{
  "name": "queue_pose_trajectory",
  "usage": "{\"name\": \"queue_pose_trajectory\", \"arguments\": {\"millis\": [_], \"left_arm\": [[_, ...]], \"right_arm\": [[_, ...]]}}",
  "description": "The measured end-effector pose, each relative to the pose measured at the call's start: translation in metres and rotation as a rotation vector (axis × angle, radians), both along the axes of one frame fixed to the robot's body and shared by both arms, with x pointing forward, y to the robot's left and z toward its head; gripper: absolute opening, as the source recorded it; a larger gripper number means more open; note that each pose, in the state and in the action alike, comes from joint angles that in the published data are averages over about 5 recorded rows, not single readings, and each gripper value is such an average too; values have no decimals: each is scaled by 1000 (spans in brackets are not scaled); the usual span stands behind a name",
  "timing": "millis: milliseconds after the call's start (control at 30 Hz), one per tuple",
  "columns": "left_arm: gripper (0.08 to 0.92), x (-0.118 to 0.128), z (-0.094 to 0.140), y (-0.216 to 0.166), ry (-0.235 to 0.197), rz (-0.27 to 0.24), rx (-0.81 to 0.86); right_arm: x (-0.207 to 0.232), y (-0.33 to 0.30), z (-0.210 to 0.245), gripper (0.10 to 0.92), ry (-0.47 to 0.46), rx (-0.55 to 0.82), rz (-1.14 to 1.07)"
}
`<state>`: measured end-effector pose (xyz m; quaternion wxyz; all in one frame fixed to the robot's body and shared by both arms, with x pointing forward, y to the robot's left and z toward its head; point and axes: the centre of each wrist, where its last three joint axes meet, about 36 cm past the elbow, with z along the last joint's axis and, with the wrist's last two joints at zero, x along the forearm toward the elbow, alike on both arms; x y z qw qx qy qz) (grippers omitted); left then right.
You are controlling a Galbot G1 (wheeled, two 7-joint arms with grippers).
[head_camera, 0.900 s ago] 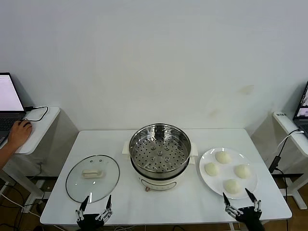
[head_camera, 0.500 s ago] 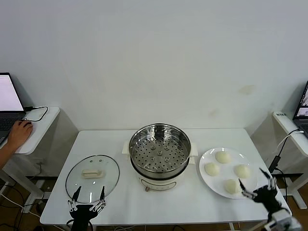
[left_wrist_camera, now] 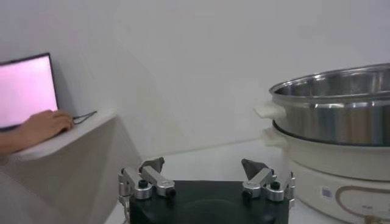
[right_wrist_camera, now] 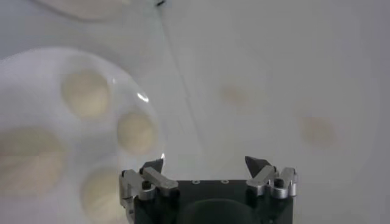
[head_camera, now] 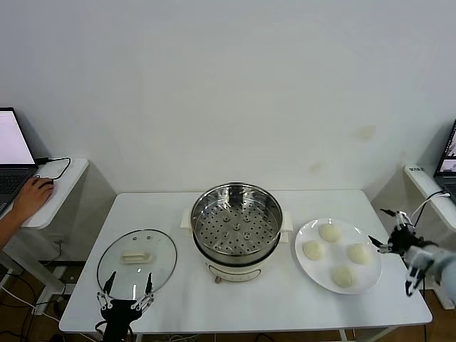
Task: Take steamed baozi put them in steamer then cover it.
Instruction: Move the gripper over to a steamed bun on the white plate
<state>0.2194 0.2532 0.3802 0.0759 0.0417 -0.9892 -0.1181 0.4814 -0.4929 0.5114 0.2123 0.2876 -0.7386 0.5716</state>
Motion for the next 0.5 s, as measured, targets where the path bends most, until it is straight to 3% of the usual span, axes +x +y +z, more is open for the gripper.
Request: {"name": "queue_pose_trajectory", "arguments": {"millis": [500], "left_arm": [[823,2,1,5,-20,20,55]], "right_arm": [[114,9,-1,823,346,-118,154]]}}
